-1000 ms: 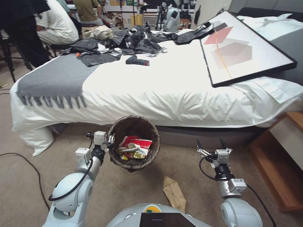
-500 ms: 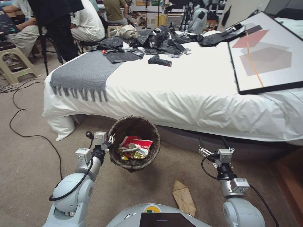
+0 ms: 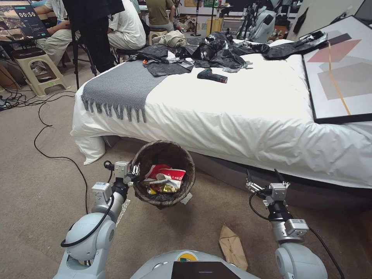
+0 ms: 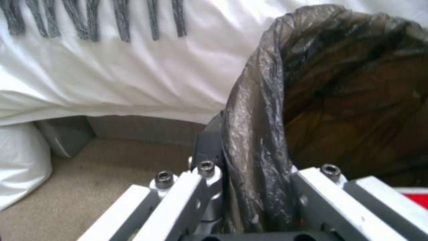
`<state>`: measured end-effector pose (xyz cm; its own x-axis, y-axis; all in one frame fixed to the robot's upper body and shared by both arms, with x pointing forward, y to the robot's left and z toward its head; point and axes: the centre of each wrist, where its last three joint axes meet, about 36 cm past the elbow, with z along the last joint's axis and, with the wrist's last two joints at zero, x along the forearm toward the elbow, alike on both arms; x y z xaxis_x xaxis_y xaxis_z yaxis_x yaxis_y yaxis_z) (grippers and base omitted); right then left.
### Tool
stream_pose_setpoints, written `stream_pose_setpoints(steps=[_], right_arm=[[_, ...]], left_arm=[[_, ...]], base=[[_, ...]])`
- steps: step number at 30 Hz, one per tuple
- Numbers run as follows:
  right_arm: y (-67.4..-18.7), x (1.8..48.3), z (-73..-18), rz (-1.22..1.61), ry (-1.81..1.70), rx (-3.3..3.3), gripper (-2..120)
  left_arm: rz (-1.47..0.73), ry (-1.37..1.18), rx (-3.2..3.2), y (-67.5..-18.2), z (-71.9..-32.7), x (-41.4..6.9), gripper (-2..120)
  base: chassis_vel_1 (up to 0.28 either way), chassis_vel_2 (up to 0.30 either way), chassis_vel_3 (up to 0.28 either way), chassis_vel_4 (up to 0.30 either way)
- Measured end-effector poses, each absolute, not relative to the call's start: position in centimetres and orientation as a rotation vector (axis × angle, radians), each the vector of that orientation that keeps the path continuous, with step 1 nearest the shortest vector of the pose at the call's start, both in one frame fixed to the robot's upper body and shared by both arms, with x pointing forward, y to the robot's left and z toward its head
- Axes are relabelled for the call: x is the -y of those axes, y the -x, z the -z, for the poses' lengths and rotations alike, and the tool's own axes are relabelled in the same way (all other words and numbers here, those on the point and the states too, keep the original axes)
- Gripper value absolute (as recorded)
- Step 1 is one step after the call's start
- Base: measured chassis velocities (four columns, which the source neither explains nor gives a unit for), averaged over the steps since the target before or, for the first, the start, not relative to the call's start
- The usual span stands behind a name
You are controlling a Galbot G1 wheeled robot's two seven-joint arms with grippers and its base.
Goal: Pick up the trash bin, then pick up the garbage from the floor and place it into the trash bin.
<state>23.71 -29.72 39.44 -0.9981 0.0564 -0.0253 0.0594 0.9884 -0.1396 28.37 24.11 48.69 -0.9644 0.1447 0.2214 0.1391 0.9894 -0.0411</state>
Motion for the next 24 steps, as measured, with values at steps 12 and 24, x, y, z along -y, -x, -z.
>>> stream_pose_setpoints(steps=[12, 24], right_arm=[[-23.62, 29.79, -39.62, 0.218, -0.091, -3.122, 100], [-23.50, 29.92, -39.69, 0.227, -0.092, -3.125, 100]], left_arm=[[-0.031, 0.194, 2.902, -28.32, -48.67, -24.34, 7], [-0.034, 0.192, 2.898, -28.34, -48.71, -24.30, 7]], base=[[0.000, 0.000, 0.000, 0.000], [0.000, 0.000, 0.000, 0.000]])
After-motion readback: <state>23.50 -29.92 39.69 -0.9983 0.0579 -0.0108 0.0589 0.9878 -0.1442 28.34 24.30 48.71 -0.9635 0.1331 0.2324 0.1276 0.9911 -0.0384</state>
